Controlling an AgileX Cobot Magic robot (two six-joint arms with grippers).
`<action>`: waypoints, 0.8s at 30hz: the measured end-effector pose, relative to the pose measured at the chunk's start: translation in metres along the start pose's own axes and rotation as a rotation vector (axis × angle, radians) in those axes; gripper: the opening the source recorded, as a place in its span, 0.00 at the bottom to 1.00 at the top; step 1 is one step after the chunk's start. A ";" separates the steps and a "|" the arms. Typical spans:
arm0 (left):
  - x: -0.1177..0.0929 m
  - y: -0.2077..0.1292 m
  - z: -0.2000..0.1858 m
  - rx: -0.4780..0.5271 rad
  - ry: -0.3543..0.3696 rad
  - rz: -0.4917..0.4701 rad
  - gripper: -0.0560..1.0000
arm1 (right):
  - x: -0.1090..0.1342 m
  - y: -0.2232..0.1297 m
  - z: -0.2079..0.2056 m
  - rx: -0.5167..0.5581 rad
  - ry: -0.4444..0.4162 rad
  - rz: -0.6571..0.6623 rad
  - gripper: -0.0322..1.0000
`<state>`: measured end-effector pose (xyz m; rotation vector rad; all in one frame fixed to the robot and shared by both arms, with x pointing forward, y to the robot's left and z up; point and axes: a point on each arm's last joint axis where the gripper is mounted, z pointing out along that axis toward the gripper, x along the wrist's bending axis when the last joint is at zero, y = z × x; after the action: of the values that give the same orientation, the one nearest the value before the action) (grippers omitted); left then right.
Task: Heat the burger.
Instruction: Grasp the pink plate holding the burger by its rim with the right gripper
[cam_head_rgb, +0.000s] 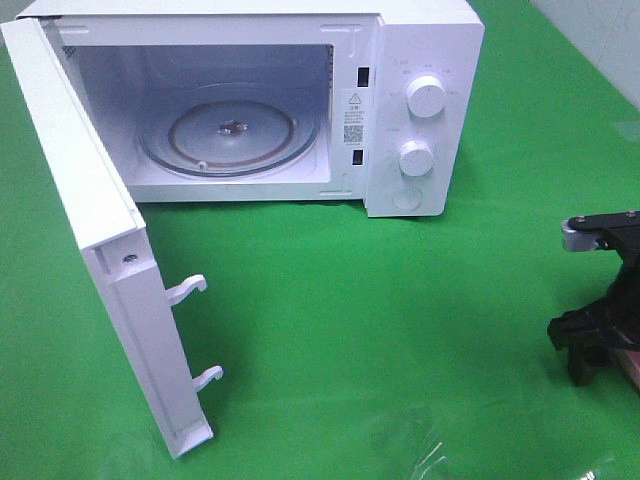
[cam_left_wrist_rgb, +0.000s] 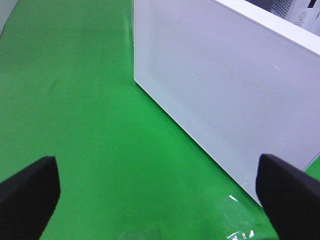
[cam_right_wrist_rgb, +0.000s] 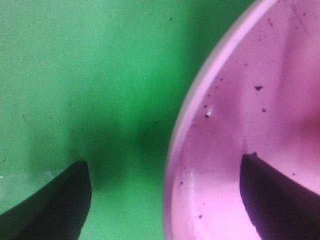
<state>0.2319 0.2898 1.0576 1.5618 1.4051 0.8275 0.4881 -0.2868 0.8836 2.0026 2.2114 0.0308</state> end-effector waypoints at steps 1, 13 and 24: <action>0.000 0.000 0.000 0.000 0.000 0.000 0.99 | 0.000 0.000 0.000 0.000 0.000 0.000 0.78; 0.000 0.000 0.000 0.000 0.000 0.000 0.99 | 0.000 0.002 0.001 -0.014 0.002 -0.003 0.55; 0.000 0.000 0.000 0.000 0.000 0.000 0.99 | -0.002 0.003 0.000 -0.024 -0.016 -0.037 0.10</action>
<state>0.2319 0.2898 1.0576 1.5618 1.4051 0.8275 0.4913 -0.2884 0.8838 1.9420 2.2277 0.0368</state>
